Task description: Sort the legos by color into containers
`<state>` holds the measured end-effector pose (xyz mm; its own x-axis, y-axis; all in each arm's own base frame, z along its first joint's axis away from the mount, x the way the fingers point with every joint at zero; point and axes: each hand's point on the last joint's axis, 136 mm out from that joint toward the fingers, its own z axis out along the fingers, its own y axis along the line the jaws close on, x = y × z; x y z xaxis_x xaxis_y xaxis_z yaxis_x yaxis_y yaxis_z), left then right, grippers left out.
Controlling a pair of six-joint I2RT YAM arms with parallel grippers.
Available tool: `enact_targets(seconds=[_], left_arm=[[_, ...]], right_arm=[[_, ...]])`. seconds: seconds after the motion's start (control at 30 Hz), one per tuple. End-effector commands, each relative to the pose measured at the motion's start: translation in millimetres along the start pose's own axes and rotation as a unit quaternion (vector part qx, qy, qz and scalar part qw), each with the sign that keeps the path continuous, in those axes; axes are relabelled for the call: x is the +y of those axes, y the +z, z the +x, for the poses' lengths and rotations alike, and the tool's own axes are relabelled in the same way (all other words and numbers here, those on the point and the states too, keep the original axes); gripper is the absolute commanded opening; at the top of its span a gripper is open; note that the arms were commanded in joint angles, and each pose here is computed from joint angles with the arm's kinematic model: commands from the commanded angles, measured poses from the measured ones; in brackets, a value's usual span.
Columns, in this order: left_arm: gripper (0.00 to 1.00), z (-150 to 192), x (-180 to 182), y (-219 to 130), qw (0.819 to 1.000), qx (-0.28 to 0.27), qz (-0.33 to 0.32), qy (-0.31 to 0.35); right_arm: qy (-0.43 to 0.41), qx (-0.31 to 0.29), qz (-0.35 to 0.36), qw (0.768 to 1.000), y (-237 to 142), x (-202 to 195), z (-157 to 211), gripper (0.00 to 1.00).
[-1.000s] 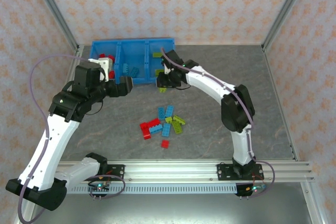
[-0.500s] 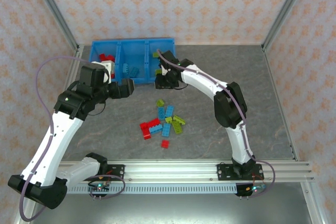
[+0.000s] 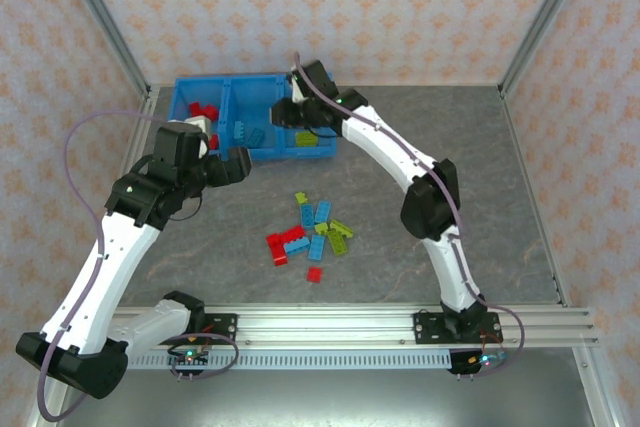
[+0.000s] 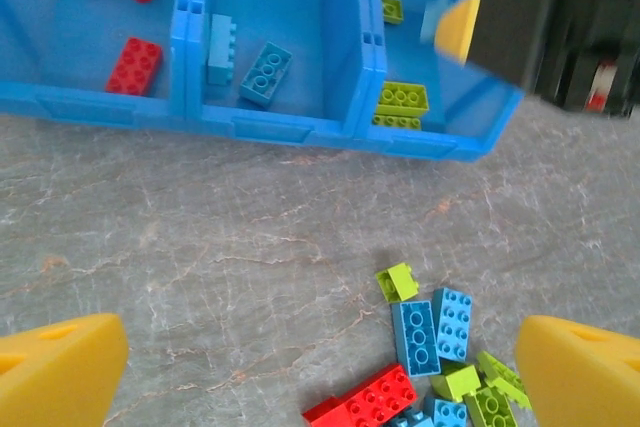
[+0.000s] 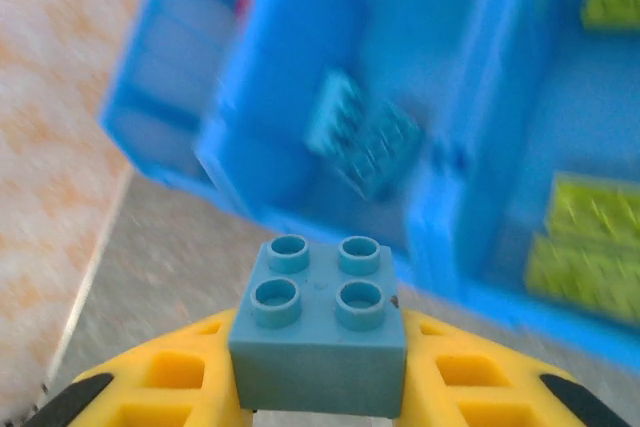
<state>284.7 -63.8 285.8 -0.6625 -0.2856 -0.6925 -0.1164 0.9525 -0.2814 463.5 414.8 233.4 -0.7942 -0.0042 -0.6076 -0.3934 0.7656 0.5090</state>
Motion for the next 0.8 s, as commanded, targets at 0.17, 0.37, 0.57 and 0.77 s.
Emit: enact_targets(seconds=[0.17,0.37,0.57,0.77], left_arm=[[1.00,13,16,9,0.996,0.007,-0.035,-0.082],[1.00,20,13,14,0.995,0.031,-0.034,-0.085],[1.00,23,16,13,0.994,0.034,-0.040,-0.091],[1.00,28,10,26,0.991,0.059,-0.035,-0.117]], right_arm=[[-0.018,-0.038,-0.001,0.999,62,-8,-20,0.37],[-0.057,-0.121,-0.043,0.990,66,15,-55,0.41],[-0.050,-0.134,-0.050,0.988,53,24,-65,0.66],[-0.032,-0.117,-0.053,0.991,-3,35,-76,0.67]])
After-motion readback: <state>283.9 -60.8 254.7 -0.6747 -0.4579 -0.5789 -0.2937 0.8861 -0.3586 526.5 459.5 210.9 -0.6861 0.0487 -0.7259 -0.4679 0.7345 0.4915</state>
